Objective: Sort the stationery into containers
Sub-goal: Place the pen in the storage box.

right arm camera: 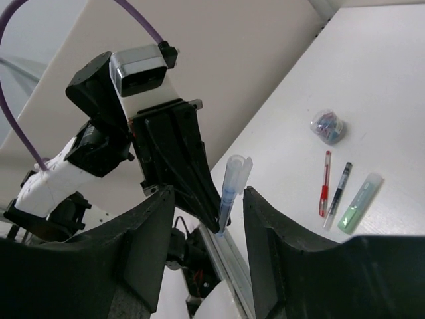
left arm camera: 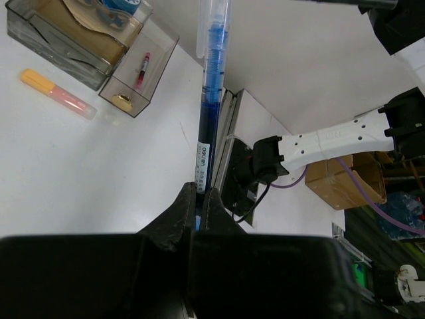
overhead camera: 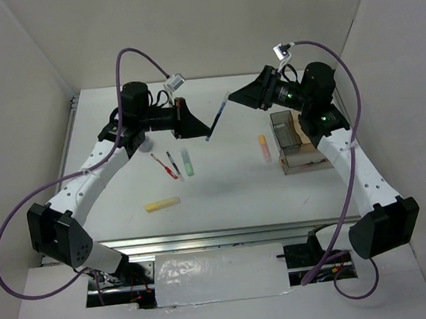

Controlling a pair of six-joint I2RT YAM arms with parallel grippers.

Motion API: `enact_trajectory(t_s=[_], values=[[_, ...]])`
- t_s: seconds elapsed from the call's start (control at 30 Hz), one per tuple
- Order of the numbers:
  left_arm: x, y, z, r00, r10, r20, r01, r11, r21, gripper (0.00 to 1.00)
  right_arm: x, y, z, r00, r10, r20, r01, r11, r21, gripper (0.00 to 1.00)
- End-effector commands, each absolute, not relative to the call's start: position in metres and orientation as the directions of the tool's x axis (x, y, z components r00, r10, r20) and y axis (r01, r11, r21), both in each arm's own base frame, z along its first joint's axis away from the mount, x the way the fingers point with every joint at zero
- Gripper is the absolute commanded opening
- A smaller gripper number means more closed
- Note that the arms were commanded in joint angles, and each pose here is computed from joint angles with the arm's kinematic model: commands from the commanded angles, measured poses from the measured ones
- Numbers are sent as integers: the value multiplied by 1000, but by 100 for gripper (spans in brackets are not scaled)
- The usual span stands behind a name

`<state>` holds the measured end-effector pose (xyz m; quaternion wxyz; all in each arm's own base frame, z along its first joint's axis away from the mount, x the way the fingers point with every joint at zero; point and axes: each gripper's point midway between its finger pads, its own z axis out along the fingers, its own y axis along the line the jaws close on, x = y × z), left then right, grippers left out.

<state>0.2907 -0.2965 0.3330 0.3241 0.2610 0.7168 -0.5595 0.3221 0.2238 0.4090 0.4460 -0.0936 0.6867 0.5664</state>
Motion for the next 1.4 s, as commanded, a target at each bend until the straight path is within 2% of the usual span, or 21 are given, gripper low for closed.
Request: enact_trajectory(t_s=[0.0,0.5,0.6,0.8,0.87,1.0,1.17,1.33,1.37], values=[[284,-294,364,-602,-24,-798,783,175,-596,0,320,233,416,-577,379,-724,-653,317,687,52],[280,-294,362,-611,-28,-791,777,168,-606,0,328,244,418,-586,380,-716,-653,302,695,47],[279,-296,360,-618,-28,-786,773,161,-613,0,329,245,421,-580,379,-721,-661,299,689,41],[279,-295,356,-620,-24,-784,771,167,-615,0,330,245,425,-561,376,-738,-680,300,669,24],[279,-295,356,-623,-24,-782,769,167,-617,0,329,245,423,-565,375,-735,-677,299,672,24],[278,-294,355,-625,-23,-780,767,166,-620,0,331,246,424,-569,377,-731,-674,296,677,32],[277,-294,352,-630,-20,-777,764,166,-624,0,334,246,423,-570,382,-727,-670,297,681,32],[275,-296,345,-638,-9,-770,758,170,-630,1,331,246,421,-567,380,-731,-677,291,676,16],[276,-295,345,-639,-9,-770,757,174,-630,6,330,246,420,-561,376,-737,-683,293,669,9]])
